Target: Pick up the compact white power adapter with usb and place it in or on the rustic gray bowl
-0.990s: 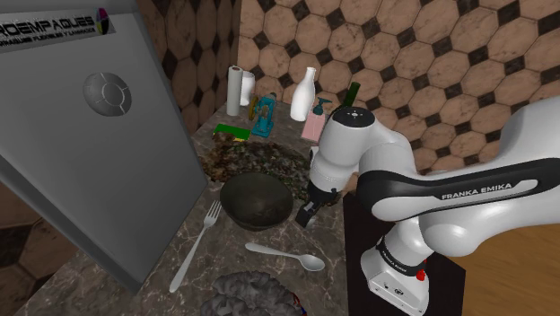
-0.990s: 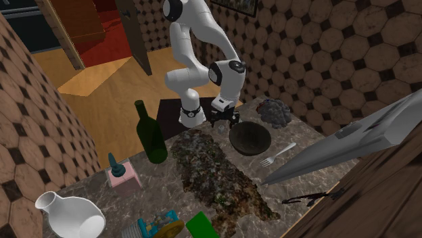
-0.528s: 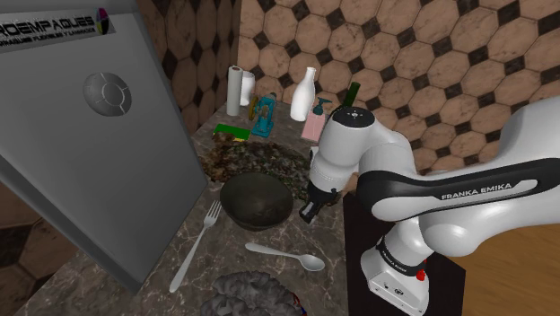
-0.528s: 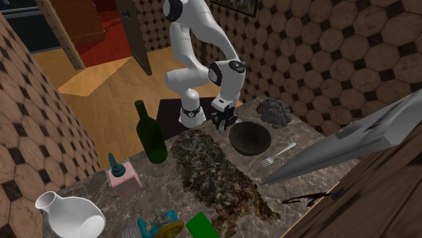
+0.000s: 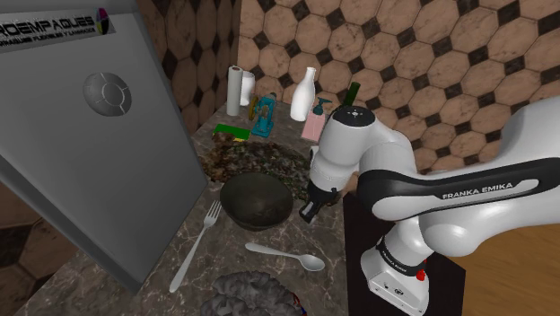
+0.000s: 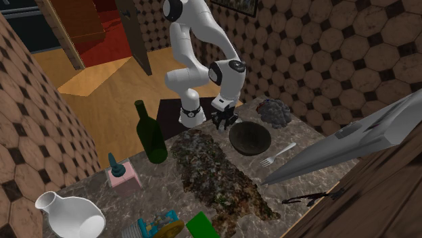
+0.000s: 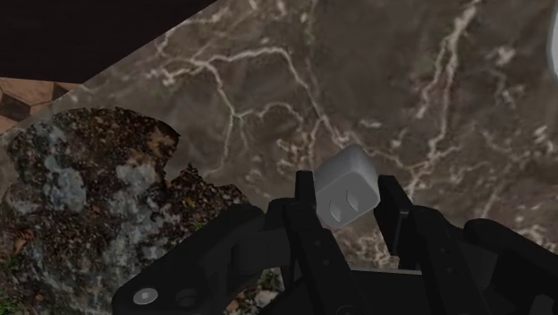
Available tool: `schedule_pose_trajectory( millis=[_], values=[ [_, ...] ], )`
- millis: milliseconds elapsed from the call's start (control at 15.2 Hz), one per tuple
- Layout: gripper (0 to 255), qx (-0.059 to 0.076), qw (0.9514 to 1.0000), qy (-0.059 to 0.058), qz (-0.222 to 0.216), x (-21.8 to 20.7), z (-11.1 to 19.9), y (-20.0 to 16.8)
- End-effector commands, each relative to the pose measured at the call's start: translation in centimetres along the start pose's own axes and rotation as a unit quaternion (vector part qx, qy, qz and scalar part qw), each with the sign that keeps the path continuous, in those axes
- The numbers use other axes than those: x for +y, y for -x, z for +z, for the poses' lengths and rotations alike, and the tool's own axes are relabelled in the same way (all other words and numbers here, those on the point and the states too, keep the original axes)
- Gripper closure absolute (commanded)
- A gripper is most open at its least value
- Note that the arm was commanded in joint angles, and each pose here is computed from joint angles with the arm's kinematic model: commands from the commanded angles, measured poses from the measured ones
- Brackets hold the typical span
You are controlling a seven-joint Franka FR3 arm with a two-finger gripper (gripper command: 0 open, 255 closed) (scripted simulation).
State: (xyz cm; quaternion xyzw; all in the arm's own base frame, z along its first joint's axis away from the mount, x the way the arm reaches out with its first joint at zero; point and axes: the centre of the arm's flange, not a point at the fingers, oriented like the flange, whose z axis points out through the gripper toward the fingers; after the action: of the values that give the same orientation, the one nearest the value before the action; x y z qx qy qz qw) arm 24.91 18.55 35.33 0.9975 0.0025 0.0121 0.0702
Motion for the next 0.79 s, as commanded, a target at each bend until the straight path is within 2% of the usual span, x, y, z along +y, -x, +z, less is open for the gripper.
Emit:
schedule_pose_trajectory(
  millis=[0, 726],
  values=[
    [255, 0.0, 1.0, 0.0, 0.0, 0.2, -0.8, 0.0],
    [255, 0.0, 1.0, 0.0, 0.0, 1.0, -6.6, -0.2]
  ],
)
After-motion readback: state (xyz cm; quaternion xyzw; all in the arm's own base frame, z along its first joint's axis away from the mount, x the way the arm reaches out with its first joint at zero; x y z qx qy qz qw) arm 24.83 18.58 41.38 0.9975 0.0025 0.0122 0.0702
